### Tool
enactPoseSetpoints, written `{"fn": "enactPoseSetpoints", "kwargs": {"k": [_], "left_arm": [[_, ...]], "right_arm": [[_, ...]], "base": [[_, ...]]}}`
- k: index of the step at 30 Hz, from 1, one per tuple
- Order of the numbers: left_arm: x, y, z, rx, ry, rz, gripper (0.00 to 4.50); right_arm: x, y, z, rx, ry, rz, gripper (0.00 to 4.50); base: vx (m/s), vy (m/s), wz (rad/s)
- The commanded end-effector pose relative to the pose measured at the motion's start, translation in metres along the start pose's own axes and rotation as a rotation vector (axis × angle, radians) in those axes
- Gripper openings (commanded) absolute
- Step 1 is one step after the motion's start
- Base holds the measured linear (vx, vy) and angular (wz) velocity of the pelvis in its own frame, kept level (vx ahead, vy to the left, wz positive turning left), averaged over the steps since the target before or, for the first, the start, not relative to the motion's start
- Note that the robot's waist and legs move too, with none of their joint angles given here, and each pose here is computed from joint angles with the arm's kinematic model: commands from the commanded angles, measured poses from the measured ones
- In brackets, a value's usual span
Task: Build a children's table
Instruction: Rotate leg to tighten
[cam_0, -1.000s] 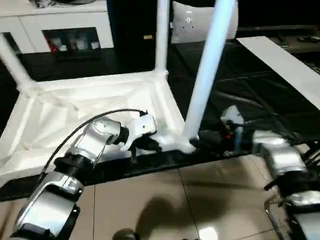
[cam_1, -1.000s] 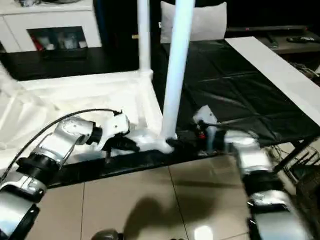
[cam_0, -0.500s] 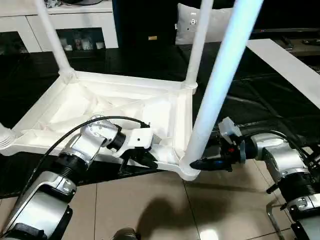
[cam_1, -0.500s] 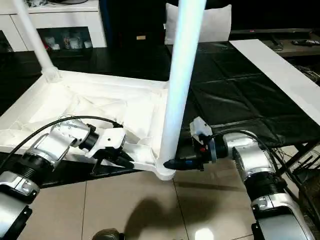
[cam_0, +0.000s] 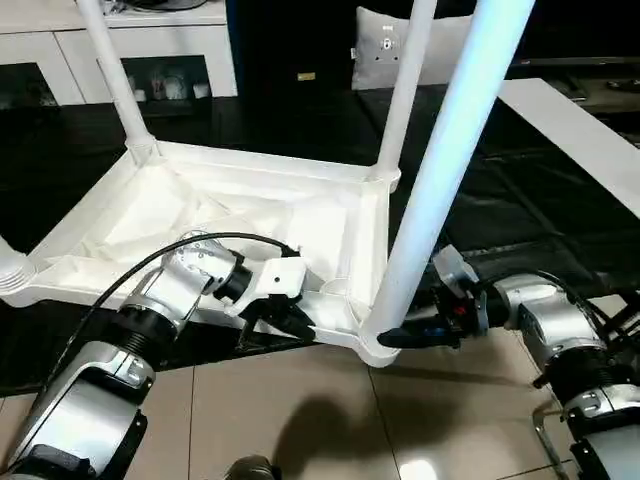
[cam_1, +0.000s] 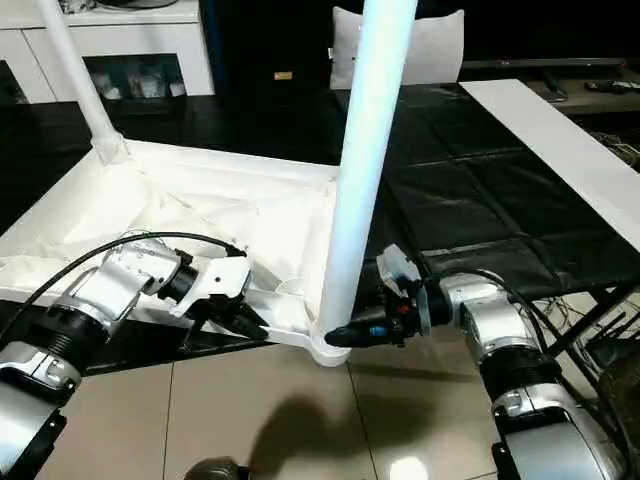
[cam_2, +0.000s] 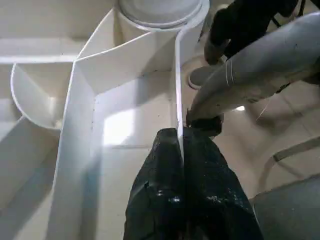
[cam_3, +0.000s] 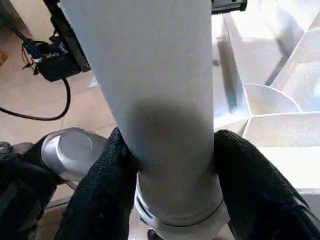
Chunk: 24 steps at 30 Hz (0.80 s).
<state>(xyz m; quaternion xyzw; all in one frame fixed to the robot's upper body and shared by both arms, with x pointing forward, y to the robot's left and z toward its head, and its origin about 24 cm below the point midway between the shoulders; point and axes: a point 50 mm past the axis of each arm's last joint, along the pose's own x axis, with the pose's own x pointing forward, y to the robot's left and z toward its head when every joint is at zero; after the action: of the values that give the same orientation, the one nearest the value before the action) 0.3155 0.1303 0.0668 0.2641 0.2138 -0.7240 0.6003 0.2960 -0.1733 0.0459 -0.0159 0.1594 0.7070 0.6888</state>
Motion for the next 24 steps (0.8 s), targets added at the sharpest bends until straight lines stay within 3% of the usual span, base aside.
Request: {"fn": "enactPoseSetpoints", "kwargs": {"k": [1, 5, 8, 9, 15, 17, 20, 24], "left_arm": [[0.003, 0.002, 0.011, -0.001, -0.045, -0.010, 0.00], [0.005, 0.007, 0.014, -0.110, -0.084, 0.085, 0.00], [0.008, 0.009, 0.017, -0.149, -0.110, 0.126, 0.00], [0.013, 0.011, 0.022, -0.204, -0.138, 0.183, 0.00], [0.030, 0.018, 0.037, -0.284, -0.173, 0.362, 0.00], [0.037, 0.023, 0.041, -0.296, -0.173, 0.437, 0.00], [0.038, 0.029, 0.044, -0.312, -0.183, 0.509, 0.00], [0.031, 0.034, 0.042, -0.307, -0.153, 0.572, 0.00]], "right_arm": [[-0.001, -0.004, -0.008, 0.060, -0.008, -0.060, 2.07], [0.006, -0.023, -0.009, 0.110, -0.018, -0.330, 2.03], [0.009, -0.031, -0.006, 0.120, -0.035, -0.436, 2.02], [0.018, -0.044, 0.008, 0.147, -0.063, -0.553, 1.99], [0.041, -0.065, 0.035, 0.209, -0.127, -0.833, 1.98], [0.044, -0.070, 0.040, 0.195, -0.162, -0.892, 1.98], [0.046, -0.070, 0.044, 0.170, -0.176, -0.884, 2.69], [0.044, -0.064, 0.044, 0.154, -0.165, -0.818, 2.88]], "base": [[0.000, 0.000, 0.00], [0.000, 0.000, 0.00], [0.000, 0.000, 0.00], [0.000, 0.000, 0.00], [0.000, 0.000, 0.00], [0.000, 0.000, 0.00], [0.000, 0.000, 0.00], [0.000, 0.000, 0.00]]}}
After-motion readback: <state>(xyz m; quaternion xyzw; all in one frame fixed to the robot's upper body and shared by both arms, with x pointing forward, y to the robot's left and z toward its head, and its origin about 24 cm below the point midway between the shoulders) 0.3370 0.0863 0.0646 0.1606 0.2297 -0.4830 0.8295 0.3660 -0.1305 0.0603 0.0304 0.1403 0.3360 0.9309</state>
